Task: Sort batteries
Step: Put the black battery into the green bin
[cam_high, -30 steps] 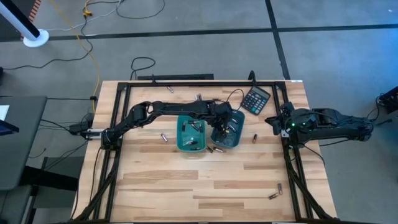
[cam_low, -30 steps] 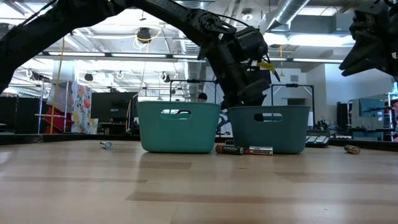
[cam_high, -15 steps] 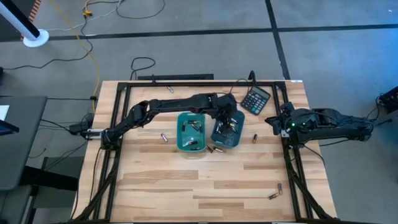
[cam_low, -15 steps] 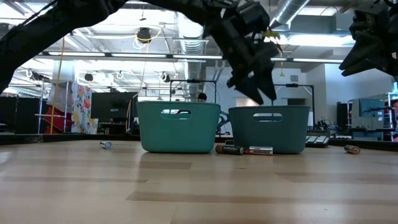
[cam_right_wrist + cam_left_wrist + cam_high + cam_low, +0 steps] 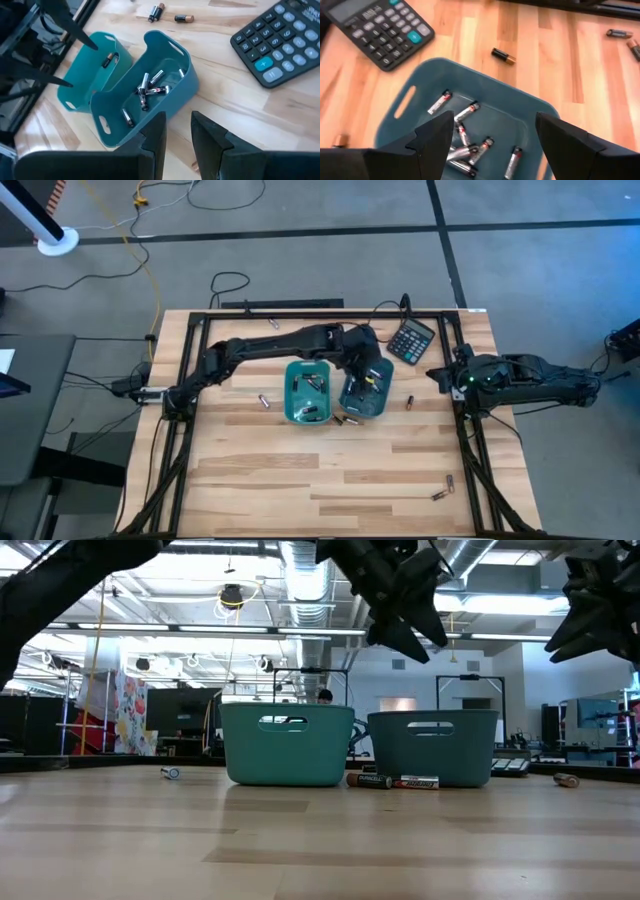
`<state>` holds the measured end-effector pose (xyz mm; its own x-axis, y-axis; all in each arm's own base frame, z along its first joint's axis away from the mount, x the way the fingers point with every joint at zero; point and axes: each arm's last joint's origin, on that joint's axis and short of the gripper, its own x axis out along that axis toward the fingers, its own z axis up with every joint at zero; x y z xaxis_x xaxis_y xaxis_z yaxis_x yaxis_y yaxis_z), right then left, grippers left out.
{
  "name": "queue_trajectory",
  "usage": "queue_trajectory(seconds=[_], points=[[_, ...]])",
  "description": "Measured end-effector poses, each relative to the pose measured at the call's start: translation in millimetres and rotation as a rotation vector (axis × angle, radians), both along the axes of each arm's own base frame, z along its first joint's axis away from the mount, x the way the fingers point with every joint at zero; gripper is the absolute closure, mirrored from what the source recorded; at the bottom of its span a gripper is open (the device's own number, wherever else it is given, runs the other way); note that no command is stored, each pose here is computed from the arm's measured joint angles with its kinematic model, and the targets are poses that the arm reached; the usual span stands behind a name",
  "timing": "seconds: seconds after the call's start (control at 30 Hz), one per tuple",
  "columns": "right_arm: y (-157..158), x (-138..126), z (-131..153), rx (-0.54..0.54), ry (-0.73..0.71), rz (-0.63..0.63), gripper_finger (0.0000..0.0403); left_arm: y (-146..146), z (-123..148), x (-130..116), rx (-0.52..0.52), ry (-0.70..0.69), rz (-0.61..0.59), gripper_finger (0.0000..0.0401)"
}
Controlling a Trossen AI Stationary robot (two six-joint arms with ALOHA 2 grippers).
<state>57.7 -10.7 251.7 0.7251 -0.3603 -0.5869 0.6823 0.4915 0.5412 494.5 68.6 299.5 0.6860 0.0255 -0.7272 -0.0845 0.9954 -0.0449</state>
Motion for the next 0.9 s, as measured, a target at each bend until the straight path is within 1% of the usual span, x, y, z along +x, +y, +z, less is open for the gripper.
queue_trajectory(seconds=[0.2,0.3,0.4,0.53,0.63,0.8,0.9], points=[[0,0,0,0.026,-0.013,-0.021,0.0294,-1,2,-14,0.015,-0.056,0.003,0.0124],[0,0,0,0.055,-0.027,-0.044,0.0294,-2,-2,-27,0.017,-0.096,0.008,0.0124],[0,0,0,0.106,-0.052,-0.089,0.0294,-2,-6,-46,0.01,-0.146,0.03,0.0124],[0,4,-1,0.167,-0.056,-0.141,0.0301,-1,-9,-80,0.018,-0.229,0.061,0.0124],[0,13,-4,0.203,-0.019,-0.18,0.0312,2,-17,-109,0.046,-0.258,0.119,0.0124],[1,37,-15,0.298,0.121,-0.237,0.0332,13,-23,-162,0.097,-0.292,0.247,0.0124],[2,51,-24,0.376,0.207,-0.279,0.0336,21,-25,-189,0.102,-0.292,0.314,0.0124]])
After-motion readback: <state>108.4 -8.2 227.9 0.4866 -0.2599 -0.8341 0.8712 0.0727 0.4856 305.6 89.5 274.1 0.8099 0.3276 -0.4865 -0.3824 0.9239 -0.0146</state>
